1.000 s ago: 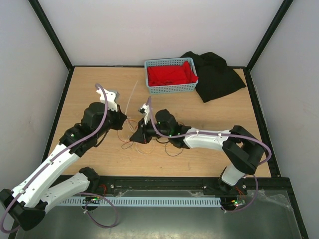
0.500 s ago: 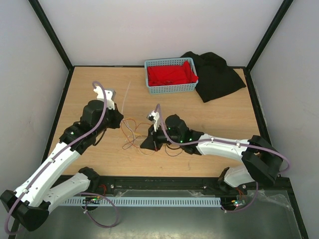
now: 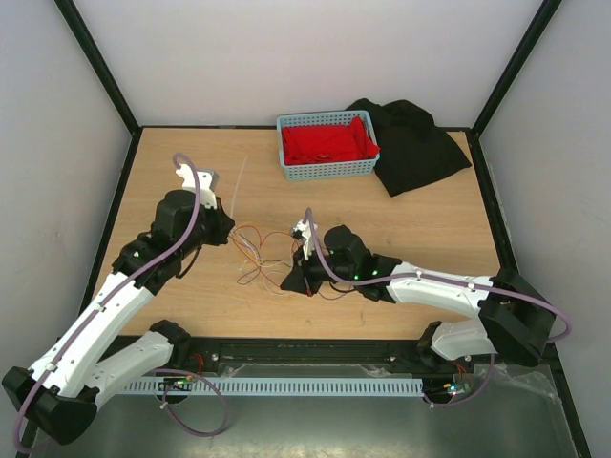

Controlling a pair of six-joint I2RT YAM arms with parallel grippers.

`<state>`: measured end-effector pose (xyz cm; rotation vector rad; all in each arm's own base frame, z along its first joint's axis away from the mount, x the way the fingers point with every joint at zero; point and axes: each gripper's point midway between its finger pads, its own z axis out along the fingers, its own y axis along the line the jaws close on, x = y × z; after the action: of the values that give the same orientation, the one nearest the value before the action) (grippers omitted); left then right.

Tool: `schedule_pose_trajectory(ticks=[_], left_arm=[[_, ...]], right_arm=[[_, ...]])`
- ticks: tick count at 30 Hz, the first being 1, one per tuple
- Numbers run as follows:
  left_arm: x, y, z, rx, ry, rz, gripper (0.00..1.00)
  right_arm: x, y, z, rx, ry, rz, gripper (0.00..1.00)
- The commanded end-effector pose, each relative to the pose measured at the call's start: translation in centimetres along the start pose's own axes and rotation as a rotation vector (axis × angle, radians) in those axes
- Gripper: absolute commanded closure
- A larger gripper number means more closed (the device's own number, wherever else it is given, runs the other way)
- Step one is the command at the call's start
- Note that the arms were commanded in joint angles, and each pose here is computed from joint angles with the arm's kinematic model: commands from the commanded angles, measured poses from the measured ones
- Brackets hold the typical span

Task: Zip-tie the wires
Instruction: Adjust the cable at the center of the board, then adjust the ribbon.

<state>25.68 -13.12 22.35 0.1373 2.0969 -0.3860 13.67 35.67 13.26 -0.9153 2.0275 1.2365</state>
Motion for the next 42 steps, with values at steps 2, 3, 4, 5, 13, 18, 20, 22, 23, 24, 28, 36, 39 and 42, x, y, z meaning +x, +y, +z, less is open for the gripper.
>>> schedule_pose_trajectory(ticks=[2, 3, 4, 5, 13, 18, 20, 22, 23, 24, 28, 36, 39, 42], left_arm=[[-1.0, -0.3, -0.3, 0.014, -0.023, -0.017, 1.00], [-1.0, -0.3, -0.3, 0.015, -0.024, -0.017, 1.00], [-1.1, -0.3, -0.3, 0.016, -0.025, -0.018, 1.00], [-1.1, -0.4, -0.3, 0.017, -0.024, -0.017, 1.00], [-1.1, -0.5, -0.4, 0.026, -0.024, -0.019, 1.00], [-1.1, -0.7, -0.5, 0.037, -0.025, -0.019, 1.00], [-1.1, -0.8, -0.6, 0.044, -0.026, -0.019, 1.00], [-1.1, -1.0, -0.7, 0.059, -0.024, -0.015, 1.00], [-1.1, -1.2, -0.7, 0.071, -0.022, -0.007, 1.00], [-1.1, -1.4, -0.8, 0.085, -0.020, -0.001, 1.00], [-1.0, -2.0, -1.0, 0.122, -0.018, 0.018, 1.00], [-0.6, -2.7, -1.4, 0.178, -0.009, 0.043, 1.00], [-0.5, -3.1, -1.6, 0.199, -0.007, 0.051, 1.00], [-0.5, -3.4, -1.7, 0.222, -0.008, 0.057, 1.00]], right_arm=[[-0.3, 0.2, 0.1, -0.004, 0.002, -0.017, 0.95], [-0.4, 0.3, 0.2, -0.007, 0.003, -0.019, 0.94], [-0.5, 0.3, 0.3, -0.010, 0.005, -0.019, 0.93], [-0.5, 0.4, 0.4, -0.014, 0.006, -0.020, 0.91], [-2.6, 1.5, 0.2, -0.048, -0.041, -0.048, 0.53], [-3.4, 0.8, 0.0, -0.005, -0.047, -0.078, 0.47], [-4.1, 0.6, 0.0, 0.006, -0.049, -0.093, 0.44], [-5.3, 0.7, -0.2, 0.013, -0.064, -0.111, 0.41], [-6.3, 0.7, -0.4, 0.019, -0.083, -0.119, 0.40], [-7.2, 0.5, -0.6, 0.032, -0.101, -0.126, 0.38], [-11.8, -1.1, -2.1, 0.113, -0.211, -0.114, 0.28], [-19.1, -2.3, -3.2, 0.198, -0.436, 0.091, 0.20], [-20.6, -1.6, -2.8, 0.143, -0.496, 0.164, 0.20], [-21.6, -1.2, -2.3, 0.108, -0.518, 0.205, 0.20]])
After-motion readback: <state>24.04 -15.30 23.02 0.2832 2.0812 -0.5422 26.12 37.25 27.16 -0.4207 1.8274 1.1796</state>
